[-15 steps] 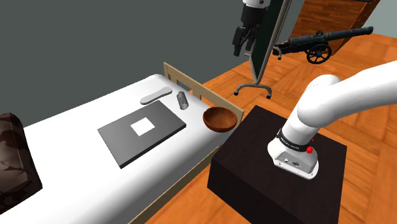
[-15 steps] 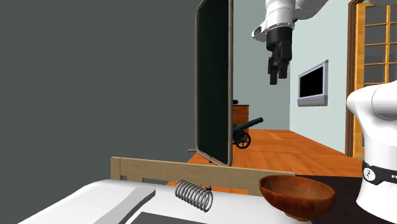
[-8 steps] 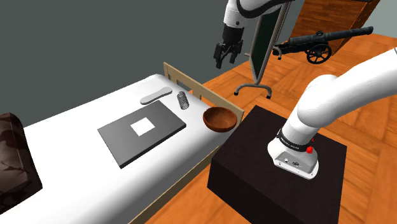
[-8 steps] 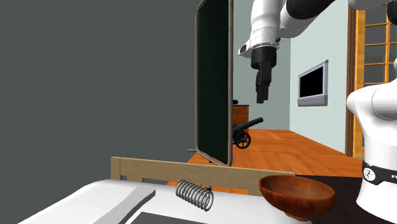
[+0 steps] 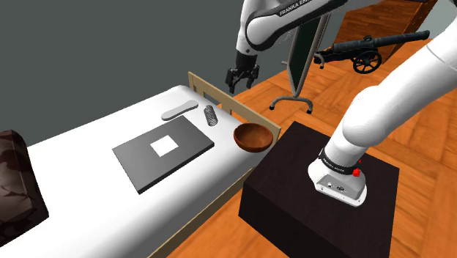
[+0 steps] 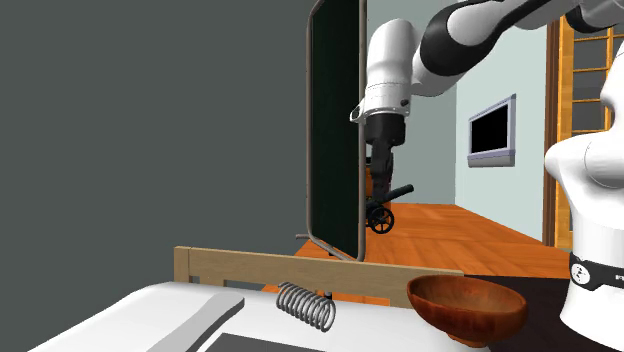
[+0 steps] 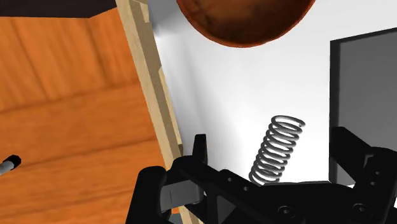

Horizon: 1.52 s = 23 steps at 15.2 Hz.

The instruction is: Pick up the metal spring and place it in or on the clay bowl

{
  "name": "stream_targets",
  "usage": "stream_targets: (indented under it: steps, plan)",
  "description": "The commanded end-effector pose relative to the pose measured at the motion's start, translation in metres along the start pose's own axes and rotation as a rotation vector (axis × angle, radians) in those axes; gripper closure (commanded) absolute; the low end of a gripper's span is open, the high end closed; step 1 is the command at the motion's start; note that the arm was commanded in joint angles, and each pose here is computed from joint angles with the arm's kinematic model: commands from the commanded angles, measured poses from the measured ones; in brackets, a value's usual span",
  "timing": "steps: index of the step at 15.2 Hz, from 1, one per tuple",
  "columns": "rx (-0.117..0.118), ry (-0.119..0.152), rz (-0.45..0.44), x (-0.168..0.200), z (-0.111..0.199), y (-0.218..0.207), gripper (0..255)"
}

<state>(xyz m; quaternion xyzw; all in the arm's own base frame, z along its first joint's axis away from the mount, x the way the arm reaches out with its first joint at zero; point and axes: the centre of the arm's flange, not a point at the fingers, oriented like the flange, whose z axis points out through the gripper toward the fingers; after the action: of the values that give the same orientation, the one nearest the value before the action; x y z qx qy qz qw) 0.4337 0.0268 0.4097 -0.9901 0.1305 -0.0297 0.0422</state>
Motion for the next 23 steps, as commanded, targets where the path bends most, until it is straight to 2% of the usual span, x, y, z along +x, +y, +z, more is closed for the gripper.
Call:
stream_targets:
  steps: [1,15,23]
  plan:
    - [0.005,0.006,0.027,0.012,0.021,-0.011,0]
    - [0.035,0.033,0.208,0.112,0.165,-0.059,0]
    - [0.036,0.034,0.211,0.115,0.207,-0.061,0]
